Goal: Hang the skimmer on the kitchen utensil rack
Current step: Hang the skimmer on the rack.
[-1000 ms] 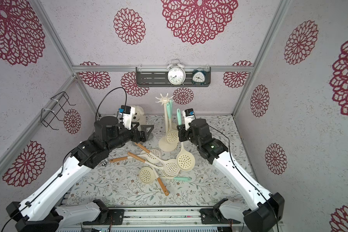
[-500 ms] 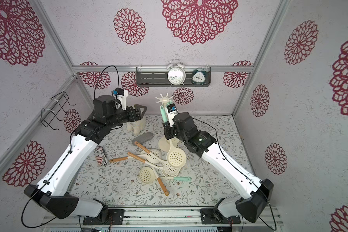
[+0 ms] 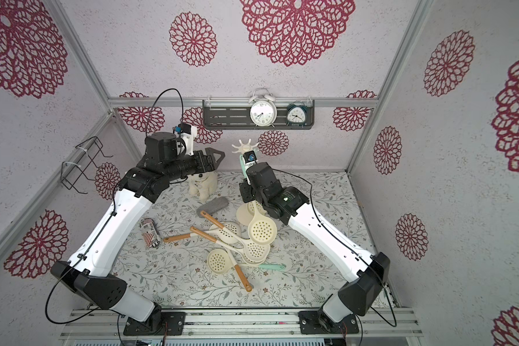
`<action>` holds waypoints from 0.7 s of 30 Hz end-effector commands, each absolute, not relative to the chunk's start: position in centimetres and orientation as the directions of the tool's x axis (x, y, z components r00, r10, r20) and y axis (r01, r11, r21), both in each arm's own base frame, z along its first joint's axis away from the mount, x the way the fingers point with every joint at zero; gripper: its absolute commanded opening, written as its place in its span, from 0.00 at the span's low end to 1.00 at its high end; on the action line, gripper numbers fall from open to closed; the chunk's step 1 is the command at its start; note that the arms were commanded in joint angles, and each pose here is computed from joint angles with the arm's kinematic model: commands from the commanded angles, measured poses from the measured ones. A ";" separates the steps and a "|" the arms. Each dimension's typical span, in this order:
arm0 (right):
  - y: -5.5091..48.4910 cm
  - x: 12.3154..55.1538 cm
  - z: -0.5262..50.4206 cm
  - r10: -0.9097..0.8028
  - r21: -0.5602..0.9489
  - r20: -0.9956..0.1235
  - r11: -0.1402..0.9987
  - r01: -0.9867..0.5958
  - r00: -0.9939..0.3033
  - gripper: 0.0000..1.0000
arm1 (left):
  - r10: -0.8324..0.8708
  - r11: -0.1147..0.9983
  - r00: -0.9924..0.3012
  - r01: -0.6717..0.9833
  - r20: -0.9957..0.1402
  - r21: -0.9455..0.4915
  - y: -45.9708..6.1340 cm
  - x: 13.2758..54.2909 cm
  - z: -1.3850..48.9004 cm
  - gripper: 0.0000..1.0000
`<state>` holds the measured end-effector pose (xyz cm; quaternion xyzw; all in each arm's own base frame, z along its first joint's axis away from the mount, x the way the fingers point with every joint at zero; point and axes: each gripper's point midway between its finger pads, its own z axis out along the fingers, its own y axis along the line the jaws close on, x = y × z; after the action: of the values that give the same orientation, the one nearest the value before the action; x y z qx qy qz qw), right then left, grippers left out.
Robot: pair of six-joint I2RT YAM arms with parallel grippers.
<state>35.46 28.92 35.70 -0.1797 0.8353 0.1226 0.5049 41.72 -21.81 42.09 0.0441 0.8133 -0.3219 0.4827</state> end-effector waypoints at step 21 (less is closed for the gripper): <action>28.4 37.3 35.8 -0.291 -0.185 -0.836 0.948 -0.260 -0.465 0.00 | -0.249 0.800 -0.517 0.367 -0.819 -0.475 -20.0 41.0 40.4 0.86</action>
<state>37.31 29.03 34.99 -0.1743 0.8551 0.0019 0.4883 41.43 -20.80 38.57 0.0341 0.8299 -0.3106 0.4622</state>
